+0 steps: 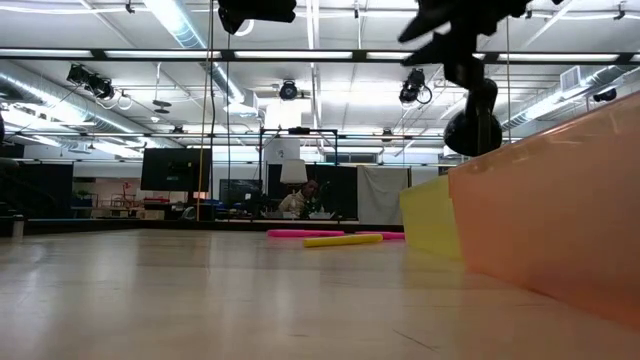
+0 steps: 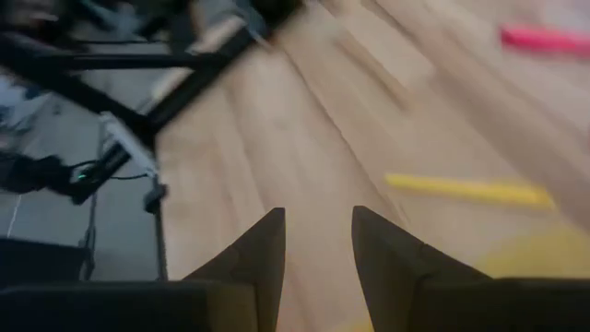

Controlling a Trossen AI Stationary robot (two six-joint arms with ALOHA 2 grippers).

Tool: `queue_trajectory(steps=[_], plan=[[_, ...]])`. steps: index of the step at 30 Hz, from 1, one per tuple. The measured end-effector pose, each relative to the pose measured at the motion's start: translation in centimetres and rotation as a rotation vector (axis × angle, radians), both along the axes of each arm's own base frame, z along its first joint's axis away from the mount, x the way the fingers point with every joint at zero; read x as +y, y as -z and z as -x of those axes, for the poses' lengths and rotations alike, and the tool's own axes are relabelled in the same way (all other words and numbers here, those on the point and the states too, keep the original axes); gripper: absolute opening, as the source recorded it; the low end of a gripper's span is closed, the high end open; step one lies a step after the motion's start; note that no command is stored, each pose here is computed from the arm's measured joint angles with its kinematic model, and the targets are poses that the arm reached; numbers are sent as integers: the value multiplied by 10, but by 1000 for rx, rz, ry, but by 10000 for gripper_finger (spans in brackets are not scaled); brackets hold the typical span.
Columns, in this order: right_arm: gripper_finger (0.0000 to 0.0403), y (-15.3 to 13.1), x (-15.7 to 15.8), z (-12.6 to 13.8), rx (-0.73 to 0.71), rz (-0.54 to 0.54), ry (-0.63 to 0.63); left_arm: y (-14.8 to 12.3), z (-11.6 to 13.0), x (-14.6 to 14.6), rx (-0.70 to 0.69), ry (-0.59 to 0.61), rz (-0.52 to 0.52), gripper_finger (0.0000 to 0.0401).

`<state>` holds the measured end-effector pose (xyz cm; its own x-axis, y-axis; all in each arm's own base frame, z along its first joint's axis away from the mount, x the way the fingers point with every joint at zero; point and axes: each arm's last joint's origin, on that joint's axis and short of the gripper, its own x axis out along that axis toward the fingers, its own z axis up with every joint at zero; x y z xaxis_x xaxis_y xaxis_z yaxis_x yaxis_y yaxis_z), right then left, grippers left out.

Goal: Pick & Place Markers
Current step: Put the left pink pen into the yellow bin

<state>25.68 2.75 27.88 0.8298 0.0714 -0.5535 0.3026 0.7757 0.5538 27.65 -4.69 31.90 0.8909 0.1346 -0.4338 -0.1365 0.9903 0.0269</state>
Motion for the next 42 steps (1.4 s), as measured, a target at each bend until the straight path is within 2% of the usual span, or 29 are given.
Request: queue_trajectory(steps=[8, 13, 15, 19, 27, 31, 36, 42], plan=[[126, -23, 1, -8, -264, 179, -116, 0, 0, 0, -13, -28, 60, 108], [126, -33, 1, -11, -373, 228, -128, 0, -1, 2, -29, -81, 159, 108], [126, -35, 1, -11, -395, 238, -130, 0, -1, 2, -28, -81, 160, 109], [126, -35, 1, -12, -396, 240, -130, 0, 0, 2, -26, -81, 159, 126], [126, -35, 1, -12, -396, 236, -129, 5, 1, 10, 25, -126, 137, 210], [126, -35, 1, -12, -395, 213, -119, 8, 1, 23, 74, -107, 176, 239], [126, -35, 1, -12, -391, 165, -99, 13, 3, 52, 141, -145, 189, 243], [126, -35, 1, -12, -392, 163, -97, 17, 5, 87, 175, -158, 214, 239]])
